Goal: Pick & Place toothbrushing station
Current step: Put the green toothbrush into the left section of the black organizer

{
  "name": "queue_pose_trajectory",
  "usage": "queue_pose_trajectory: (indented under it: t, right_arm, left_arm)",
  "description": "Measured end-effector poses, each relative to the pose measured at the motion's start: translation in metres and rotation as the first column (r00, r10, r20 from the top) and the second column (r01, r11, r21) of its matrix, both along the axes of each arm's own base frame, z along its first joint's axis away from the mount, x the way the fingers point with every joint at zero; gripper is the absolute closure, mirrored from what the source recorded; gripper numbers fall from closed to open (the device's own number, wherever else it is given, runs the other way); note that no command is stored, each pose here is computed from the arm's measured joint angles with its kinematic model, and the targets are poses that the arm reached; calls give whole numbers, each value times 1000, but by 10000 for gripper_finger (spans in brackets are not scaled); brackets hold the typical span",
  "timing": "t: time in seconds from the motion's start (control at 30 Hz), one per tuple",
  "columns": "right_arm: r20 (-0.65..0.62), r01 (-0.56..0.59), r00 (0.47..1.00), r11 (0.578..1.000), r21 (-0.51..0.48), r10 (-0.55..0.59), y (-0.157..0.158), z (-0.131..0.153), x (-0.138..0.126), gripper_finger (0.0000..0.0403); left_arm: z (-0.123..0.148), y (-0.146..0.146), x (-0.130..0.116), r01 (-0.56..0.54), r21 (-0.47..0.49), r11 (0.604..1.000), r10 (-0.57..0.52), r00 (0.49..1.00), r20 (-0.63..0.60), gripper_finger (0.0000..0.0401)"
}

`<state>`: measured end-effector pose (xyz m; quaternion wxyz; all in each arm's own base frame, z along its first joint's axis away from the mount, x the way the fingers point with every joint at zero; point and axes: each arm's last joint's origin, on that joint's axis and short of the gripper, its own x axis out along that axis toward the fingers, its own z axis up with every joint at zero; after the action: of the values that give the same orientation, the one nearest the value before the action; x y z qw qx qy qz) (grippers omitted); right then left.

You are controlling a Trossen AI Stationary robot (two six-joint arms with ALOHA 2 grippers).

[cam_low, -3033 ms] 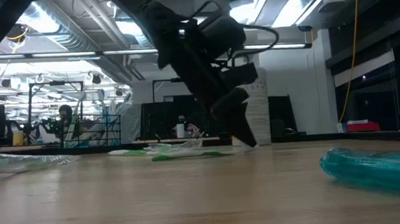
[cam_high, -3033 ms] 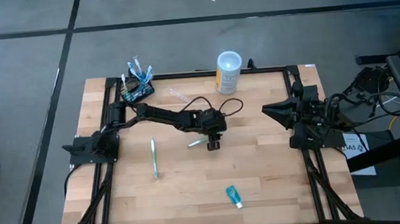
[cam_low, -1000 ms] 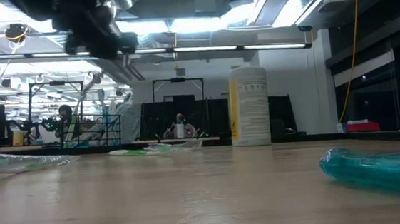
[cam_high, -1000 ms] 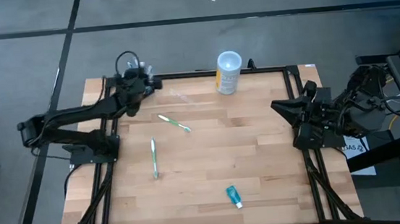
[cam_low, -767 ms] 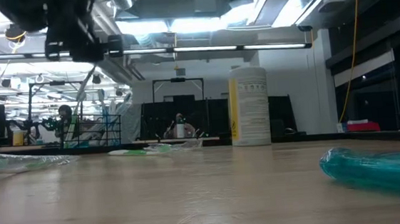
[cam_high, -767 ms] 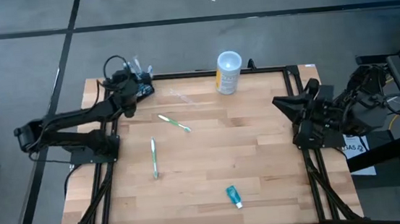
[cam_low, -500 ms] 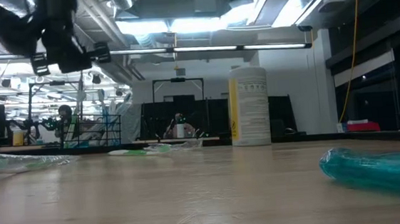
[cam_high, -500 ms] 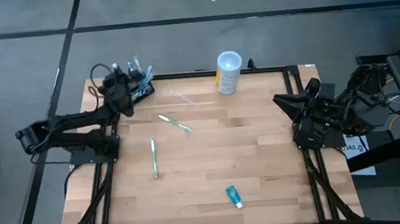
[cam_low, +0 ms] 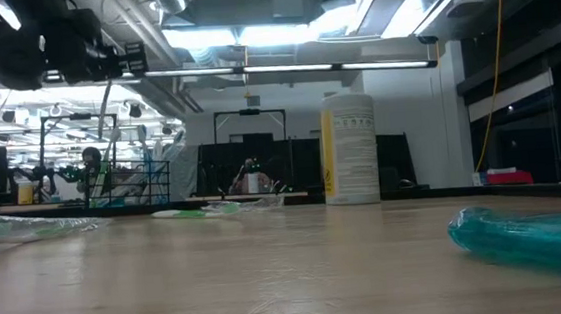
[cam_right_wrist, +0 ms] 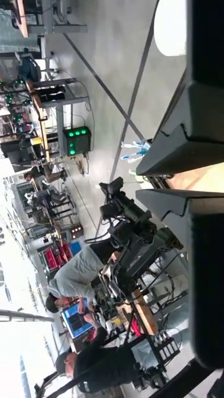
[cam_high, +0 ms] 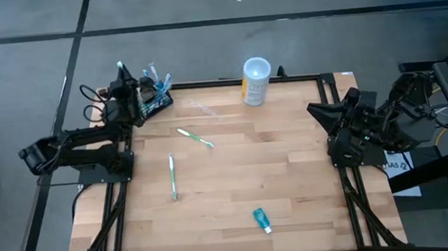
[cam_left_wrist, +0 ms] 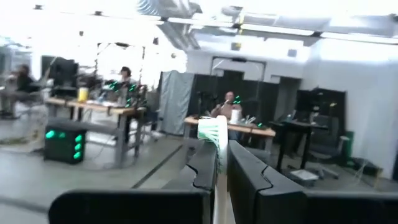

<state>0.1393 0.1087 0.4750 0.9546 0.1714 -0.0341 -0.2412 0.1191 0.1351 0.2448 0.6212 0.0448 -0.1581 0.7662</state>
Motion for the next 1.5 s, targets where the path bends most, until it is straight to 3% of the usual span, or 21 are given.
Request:
queue_pose_trajectory:
  t: [0.17,0.47,1.13,1.4,1.5]
  right_arm:
    - [13,0,1000,1000,24,-1,0,0,0,353]
    - [22,1,1000,998,58,-3,0,-2,0,353]
    - [14,13,1000,996,89,-15,-2,-9,-1,353]
    - [18,14,1000,995,103,-16,-2,-10,-1,353]
    - [19,14,1000,995,103,-16,-2,-10,-2,353]
  left_arm:
    - [0,8,-3,98,49,994,-95,994,-54,387]
    - [-7,7,-7,154,73,985,-148,986,-77,387]
    - [-73,7,-8,176,-156,972,-188,980,-63,387]
    - [-82,-1,-4,230,-129,965,-232,973,-2,387]
    - [-83,-4,0,283,-128,950,-286,958,0,366]
